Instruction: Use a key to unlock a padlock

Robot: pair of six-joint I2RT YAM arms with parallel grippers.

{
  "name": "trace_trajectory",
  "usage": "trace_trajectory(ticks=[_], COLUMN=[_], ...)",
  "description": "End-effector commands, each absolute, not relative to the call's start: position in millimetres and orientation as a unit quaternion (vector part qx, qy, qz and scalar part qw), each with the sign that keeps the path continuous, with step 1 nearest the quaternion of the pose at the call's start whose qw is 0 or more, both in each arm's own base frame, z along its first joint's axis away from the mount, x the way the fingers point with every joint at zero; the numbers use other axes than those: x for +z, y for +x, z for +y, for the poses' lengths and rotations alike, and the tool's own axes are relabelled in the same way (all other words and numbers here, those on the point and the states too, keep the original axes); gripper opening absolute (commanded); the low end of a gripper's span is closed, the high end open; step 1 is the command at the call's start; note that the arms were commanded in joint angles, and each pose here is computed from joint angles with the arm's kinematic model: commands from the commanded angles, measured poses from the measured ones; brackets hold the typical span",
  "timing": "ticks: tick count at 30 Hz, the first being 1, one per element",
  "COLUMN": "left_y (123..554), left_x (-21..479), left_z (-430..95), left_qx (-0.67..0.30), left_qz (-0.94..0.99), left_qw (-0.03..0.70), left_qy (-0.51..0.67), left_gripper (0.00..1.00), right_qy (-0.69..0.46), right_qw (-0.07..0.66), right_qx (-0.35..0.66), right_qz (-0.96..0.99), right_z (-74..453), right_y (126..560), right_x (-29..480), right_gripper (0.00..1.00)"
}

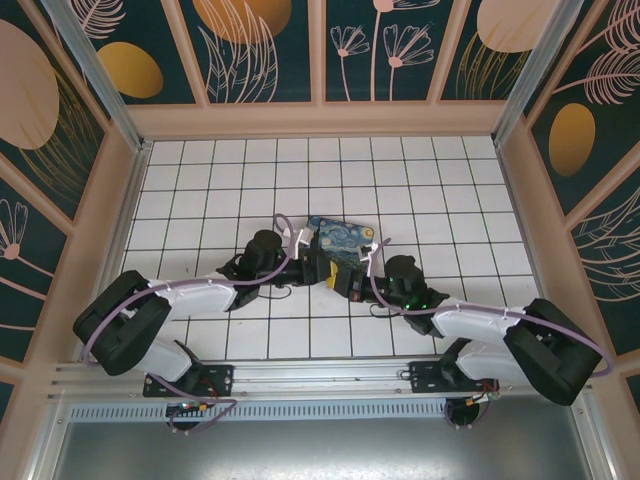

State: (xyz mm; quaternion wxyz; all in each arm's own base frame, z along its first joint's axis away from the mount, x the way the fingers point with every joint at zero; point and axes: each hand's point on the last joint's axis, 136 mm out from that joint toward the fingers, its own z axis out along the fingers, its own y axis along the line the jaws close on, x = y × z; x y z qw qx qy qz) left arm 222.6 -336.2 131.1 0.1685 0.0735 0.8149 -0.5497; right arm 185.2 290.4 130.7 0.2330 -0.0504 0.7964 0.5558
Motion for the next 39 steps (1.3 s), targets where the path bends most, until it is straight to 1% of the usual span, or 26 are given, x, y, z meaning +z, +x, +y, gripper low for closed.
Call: trace_trajectory(ticks=[1, 5, 16, 25, 26, 29, 30, 31, 33, 35, 39], left_y=[220, 220, 217, 223, 226, 232, 235, 236, 241, 244, 252], left_x=[129, 132, 135, 141, 143, 149, 152, 154, 160, 165, 173], left_z=[-338, -340, -342, -339, -338, -335, -334, -333, -331, -329, -324], left_qx=[-0.559, -0.565, -0.571, -0.570, -0.567, -0.562, -0.561, -0.560, -0.558, -0.556, -0.555], left_qz=[0.810, 0.805, 0.800, 0.798, 0.799, 0.799, 0.798, 0.798, 0.796, 0.795, 0.789], left_qw=[0.163, 0.163, 0.161, 0.182, 0.188, 0.207, 0.213, 0.218, 0.231, 0.242, 0.263], left_qy=[0.073, 0.076, 0.089, 0.077, 0.072, 0.057, 0.053, 0.049, 0.041, 0.034, 0.011], left_gripper=[0.32, 0.27, 0.00, 0.00, 0.00, 0.00, 0.00, 0.00, 0.00, 0.00, 0.00], right_qy=[-0.063, -0.063, -0.064, -0.053, -0.048, -0.037, -0.032, -0.026, -0.010, 0.003, 0.051], right_qw=[0.260, 0.260, 0.259, 0.266, 0.268, 0.279, 0.283, 0.287, 0.297, 0.307, 0.336], right_qx=[0.565, 0.566, 0.568, 0.564, 0.562, 0.561, 0.559, 0.559, 0.560, 0.564, 0.563], right_qz=[0.781, 0.780, 0.779, 0.780, 0.781, 0.779, 0.779, 0.777, 0.773, 0.767, 0.753], right_z=[291, 292, 297, 295, 293, 286, 283, 279, 270, 263, 246], right_y=[186, 187, 189, 193, 193, 193, 193, 192, 191, 190, 195], right_x=[145, 146, 146, 150, 150, 154, 155, 156, 160, 164, 175], right_gripper=[0.00, 0.00, 0.00, 0.00, 0.05, 0.36, 0.45, 0.50, 0.58, 0.63, 0.65])
